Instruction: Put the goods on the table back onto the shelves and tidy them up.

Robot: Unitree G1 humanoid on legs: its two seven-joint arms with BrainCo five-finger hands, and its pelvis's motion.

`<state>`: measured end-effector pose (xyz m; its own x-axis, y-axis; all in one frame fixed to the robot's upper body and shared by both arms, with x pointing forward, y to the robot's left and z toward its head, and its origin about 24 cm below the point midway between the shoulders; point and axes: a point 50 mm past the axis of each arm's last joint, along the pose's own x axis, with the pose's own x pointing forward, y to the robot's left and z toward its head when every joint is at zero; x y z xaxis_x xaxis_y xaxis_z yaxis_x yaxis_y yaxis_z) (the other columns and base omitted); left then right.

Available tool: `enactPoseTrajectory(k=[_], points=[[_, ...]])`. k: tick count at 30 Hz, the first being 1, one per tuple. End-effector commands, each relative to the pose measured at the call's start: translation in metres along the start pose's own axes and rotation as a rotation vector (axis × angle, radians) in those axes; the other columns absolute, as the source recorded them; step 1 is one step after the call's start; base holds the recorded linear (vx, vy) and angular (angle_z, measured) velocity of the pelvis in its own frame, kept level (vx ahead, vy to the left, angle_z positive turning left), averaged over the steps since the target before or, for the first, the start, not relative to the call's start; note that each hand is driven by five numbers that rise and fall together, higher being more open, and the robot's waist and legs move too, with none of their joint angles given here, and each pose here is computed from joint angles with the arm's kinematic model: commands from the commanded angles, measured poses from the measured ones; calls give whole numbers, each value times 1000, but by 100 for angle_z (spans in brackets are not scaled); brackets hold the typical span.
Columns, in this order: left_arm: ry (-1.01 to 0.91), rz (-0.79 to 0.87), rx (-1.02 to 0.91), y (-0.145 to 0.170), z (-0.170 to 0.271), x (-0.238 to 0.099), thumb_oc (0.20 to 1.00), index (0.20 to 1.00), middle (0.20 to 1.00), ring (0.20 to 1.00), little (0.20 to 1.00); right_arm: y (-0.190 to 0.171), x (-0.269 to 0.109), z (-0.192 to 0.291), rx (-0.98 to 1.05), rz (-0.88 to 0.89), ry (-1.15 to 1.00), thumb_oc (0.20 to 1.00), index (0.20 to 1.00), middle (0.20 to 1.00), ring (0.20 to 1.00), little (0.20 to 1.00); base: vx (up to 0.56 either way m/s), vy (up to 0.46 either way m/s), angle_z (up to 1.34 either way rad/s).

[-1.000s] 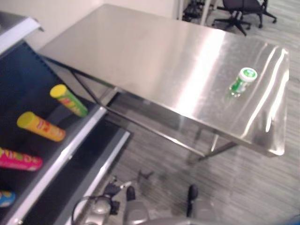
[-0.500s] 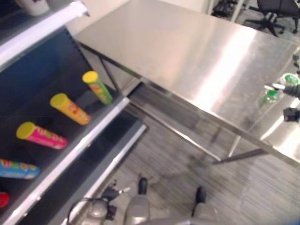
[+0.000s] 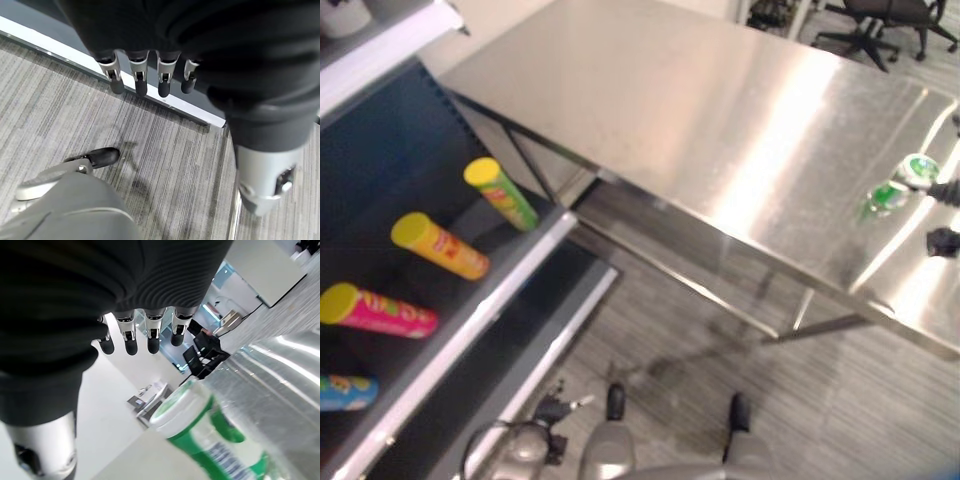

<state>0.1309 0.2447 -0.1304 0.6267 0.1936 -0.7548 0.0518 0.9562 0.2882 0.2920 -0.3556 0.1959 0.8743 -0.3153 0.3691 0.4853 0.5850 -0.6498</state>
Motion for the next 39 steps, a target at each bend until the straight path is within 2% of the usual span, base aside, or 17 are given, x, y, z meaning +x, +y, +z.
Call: enactPoseTrajectory(k=[1, 7, 15, 29, 39], points=[[-35, 27, -5, 8, 8, 3, 1000, 1000, 1000, 1000, 1000, -26, 20, 22, -21, -79, -69, 1000, 1000, 1000, 1000, 1000, 0, 0, 0], [-24, 19, 4, 6, 6, 2, 1000, 1000, 1000, 1000, 1000, -23, 17, -7, -10, -81, 69, 1000, 1000, 1000, 1000, 1000, 10, -3, -1], [9, 36, -11, 9, -3, 0, 1000, 1000, 1000, 1000, 1000, -16, 17, -16, 78, -89, 125, 1000, 1000, 1000, 1000, 1000, 4, -2, 0], [19, 33, -34, 6, -7, -2, 1000, 1000, 1000, 1000, 1000, -22, 20, -9, 115, -142, 94, 1000, 1000, 1000, 1000, 1000, 9, -5, 3], [19, 37, -27, 9, -6, -1, 1000, 1000, 1000, 1000, 1000, -22, 27, -4, 97, -119, 90, 1000, 1000, 1000, 1000, 1000, -4, -5, 7]])
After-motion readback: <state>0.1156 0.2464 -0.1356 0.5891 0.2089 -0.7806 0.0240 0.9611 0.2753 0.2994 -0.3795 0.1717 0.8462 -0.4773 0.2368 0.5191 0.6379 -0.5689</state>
